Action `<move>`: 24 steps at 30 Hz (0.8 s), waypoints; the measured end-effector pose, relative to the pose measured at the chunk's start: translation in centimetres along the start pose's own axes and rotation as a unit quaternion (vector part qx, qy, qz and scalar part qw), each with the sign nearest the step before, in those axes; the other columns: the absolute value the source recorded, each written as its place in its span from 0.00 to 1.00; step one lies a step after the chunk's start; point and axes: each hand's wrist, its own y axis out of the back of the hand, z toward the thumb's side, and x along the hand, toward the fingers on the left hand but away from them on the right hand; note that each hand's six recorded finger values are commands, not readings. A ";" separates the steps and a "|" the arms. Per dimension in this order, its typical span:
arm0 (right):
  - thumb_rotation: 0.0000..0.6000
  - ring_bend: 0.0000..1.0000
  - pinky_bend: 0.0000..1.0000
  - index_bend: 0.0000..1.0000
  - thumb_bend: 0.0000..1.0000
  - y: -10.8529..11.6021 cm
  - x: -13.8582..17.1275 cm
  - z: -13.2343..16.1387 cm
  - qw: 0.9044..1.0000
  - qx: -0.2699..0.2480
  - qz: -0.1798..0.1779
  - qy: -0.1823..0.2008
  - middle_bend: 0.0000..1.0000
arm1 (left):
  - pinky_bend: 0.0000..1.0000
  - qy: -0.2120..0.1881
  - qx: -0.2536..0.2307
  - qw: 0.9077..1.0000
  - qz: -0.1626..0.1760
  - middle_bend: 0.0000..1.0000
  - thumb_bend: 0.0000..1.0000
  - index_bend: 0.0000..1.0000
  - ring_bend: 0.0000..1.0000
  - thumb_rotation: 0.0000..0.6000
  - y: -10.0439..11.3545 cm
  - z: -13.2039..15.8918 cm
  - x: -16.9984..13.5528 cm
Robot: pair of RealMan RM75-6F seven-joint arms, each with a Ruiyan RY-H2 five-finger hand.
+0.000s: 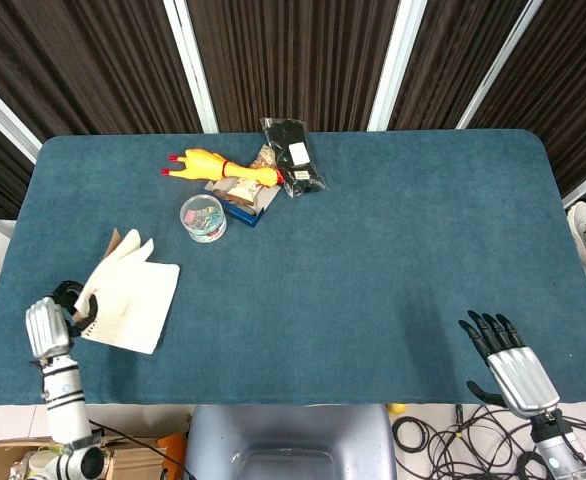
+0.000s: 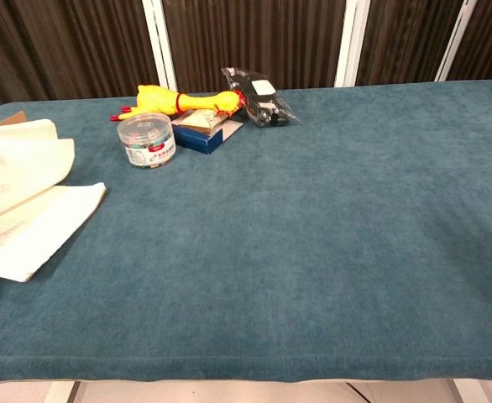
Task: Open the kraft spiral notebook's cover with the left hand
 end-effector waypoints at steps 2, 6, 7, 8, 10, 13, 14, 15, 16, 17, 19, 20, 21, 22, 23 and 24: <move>1.00 0.00 0.00 0.00 0.17 -0.1 0.0 0.1 1.000 0.000 0.002 0.001 0.00 | 0.57 0.046 -0.027 0.999 -0.012 0.86 0.60 0.73 0.74 1.00 0.2 -1.5 1.2; 1.00 0.00 0.00 0.00 0.17 -0.1 0.0 0.3 1.000 0.002 0.004 0.001 0.00 | 0.57 0.147 -0.089 0.985 -0.032 0.85 0.59 0.73 0.74 1.00 0.5 -4.7 3.8; 1.00 0.00 0.00 0.00 0.17 -0.1 0.0 0.3 1.000 0.002 0.005 0.002 0.00 | 0.57 0.163 -0.098 0.981 -0.032 0.84 0.59 0.73 0.73 1.00 0.6 -5.3 4.3; 1.00 0.00 0.00 0.00 0.17 -0.2 0.0 0.3 1.000 0.002 0.005 0.001 0.00 | 0.57 0.177 -0.104 0.978 -0.030 0.84 0.59 0.72 0.73 1.00 0.8 -5.8 4.8; 1.00 0.00 0.00 0.00 0.17 -0.2 0.0 0.3 1.000 0.003 0.006 0.001 0.00 | 0.57 0.196 -0.102 0.975 -0.017 0.83 0.59 0.71 0.73 1.00 1.5 -6.8 5.9; 1.00 0.00 0.00 0.00 0.17 -0.3 0.0 0.3 1.000 0.004 0.008 0.000 0.00 | 0.49 0.214 -0.086 0.973 0.002 0.73 0.55 0.62 0.64 1.00 2.7 -8.1 7.5; 1.00 0.00 0.00 0.00 0.17 -0.3 0.0 0.3 1.000 0.004 0.009 0.000 0.00 | 0.43 0.218 -0.077 0.973 0.004 0.63 0.51 0.52 0.55 1.00 2.9 -8.5 7.9; 1.00 0.00 0.00 0.00 0.17 -0.3 0.0 0.3 1.000 0.005 0.010 -0.001 0.00 | 0.36 0.224 -0.061 0.973 0.002 0.52 0.48 0.42 0.46 1.00 3.1 -9.0 8.3; 1.00 0.00 0.00 0.00 0.17 -0.4 -0.1 0.3 1.000 0.005 0.012 -0.001 0.00 | 0.32 0.228 -0.045 0.973 -0.002 0.45 0.46 0.34 0.39 1.00 3.2 -9.4 8.5; 1.00 0.00 0.00 0.00 0.17 -0.4 -0.1 0.3 1.000 0.005 0.013 -0.001 0.00 | 0.26 0.231 -0.026 0.973 -0.006 0.34 0.44 0.21 0.28 1.00 3.3 -9.8 8.7; 1.00 0.00 0.00 0.00 0.17 -0.5 -0.1 0.4 1.000 0.005 0.015 0.000 0.00 | 0.20 0.236 0.025 0.971 -0.016 0.20 0.42 0.07 0.15 1.00 3.5 -10.6 8.9; 1.00 0.00 0.00 0.00 0.17 -0.5 0.0 0.4 1.000 0.005 0.016 0.000 0.00 | 0.16 0.238 0.049 0.970 -0.021 0.13 0.41 0.02 0.08 1.00 3.6 -10.9 9.0; 1.00 0.00 0.00 0.00 0.17 -0.5 0.0 0.5 1.000 0.005 0.017 0.001 0.00 | 0.13 0.241 0.083 0.967 -0.028 0.07 0.40 0.00 0.03 1.00 3.7 -11.4 9.1; 1.00 0.00 0.00 0.00 0.17 -0.6 0.0 0.5 1.000 0.005 0.019 0.002 0.00 | 0.11 0.243 0.109 0.963 -0.034 0.04 0.39 0.00 0.01 1.00 3.7 -11.7 9.1; 1.00 0.00 0.00 0.00 0.17 -0.6 0.0 0.5 1.000 0.004 0.020 0.002 0.00 | 0.09 0.245 0.136 0.959 -0.041 0.01 0.39 0.00 0.00 1.00 3.8 -12.1 9.2; 1.00 0.00 0.00 0.00 0.17 -0.6 0.1 0.5 1.000 0.003 0.021 0.002 0.00 | 0.08 0.247 0.171 0.953 -0.049 0.00 0.38 0.00 0.00 1.00 3.9 -12.5 9.2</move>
